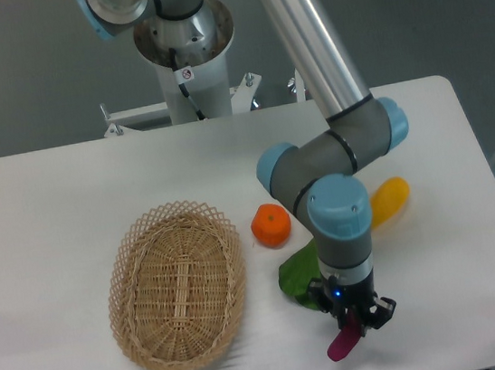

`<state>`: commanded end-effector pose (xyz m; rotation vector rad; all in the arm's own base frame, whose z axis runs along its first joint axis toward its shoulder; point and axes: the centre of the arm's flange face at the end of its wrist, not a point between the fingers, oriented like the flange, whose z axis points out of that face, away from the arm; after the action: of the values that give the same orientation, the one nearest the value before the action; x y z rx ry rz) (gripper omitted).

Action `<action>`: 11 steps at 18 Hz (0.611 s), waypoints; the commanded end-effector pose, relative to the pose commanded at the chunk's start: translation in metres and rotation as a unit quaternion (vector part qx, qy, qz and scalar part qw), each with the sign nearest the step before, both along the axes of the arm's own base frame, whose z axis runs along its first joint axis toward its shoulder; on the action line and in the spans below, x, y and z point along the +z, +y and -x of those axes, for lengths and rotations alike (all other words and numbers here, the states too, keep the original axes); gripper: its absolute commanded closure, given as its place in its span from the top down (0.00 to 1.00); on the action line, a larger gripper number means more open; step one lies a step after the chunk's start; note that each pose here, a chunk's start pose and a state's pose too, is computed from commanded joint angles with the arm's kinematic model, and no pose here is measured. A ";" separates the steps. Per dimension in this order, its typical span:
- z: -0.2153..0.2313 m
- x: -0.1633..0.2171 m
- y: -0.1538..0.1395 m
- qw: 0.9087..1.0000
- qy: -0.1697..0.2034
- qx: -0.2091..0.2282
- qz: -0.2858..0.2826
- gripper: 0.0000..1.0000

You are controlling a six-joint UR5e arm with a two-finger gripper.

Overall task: Pick up the sweet potato from the table
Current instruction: 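Lift the held sweet potato up above the bok choy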

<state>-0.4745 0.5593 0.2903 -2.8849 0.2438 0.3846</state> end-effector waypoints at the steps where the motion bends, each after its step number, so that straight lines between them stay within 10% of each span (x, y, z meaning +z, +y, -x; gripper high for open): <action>1: -0.002 0.014 -0.006 1.000 -0.008 -0.004 0.007 0.25; 11: -0.070 0.123 -0.054 0.995 -0.086 -0.018 0.037 0.25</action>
<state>-0.4046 0.5053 0.4133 -2.9597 0.2866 0.1227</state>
